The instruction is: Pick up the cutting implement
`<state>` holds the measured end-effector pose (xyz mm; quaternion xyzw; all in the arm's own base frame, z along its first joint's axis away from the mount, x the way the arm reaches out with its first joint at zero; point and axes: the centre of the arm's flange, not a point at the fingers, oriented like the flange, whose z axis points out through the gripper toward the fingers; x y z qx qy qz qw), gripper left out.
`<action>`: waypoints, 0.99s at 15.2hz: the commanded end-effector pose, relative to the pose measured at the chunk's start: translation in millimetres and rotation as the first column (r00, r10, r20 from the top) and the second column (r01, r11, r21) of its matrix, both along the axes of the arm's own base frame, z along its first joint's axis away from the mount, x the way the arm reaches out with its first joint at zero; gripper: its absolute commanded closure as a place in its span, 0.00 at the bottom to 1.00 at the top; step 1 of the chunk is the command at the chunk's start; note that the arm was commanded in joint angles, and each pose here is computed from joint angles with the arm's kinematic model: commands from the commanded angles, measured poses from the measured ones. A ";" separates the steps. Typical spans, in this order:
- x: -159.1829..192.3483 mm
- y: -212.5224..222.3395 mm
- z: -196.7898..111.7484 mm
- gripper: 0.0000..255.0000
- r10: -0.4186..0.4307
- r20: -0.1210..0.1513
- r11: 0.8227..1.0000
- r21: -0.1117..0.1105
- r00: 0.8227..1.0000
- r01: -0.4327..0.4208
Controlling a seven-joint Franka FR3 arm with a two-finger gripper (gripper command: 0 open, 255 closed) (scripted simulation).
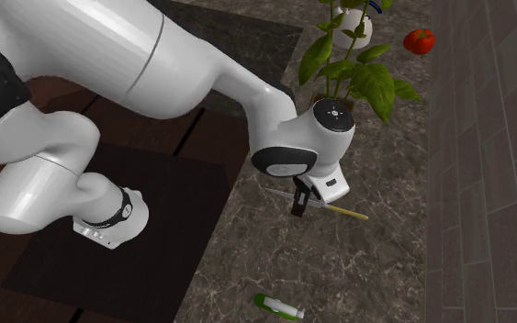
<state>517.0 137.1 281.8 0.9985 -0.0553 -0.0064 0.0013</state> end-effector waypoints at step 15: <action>50.8 23.0 -96.8 0.00 -0.025 0.034 1.000 -0.001 0.999 0.025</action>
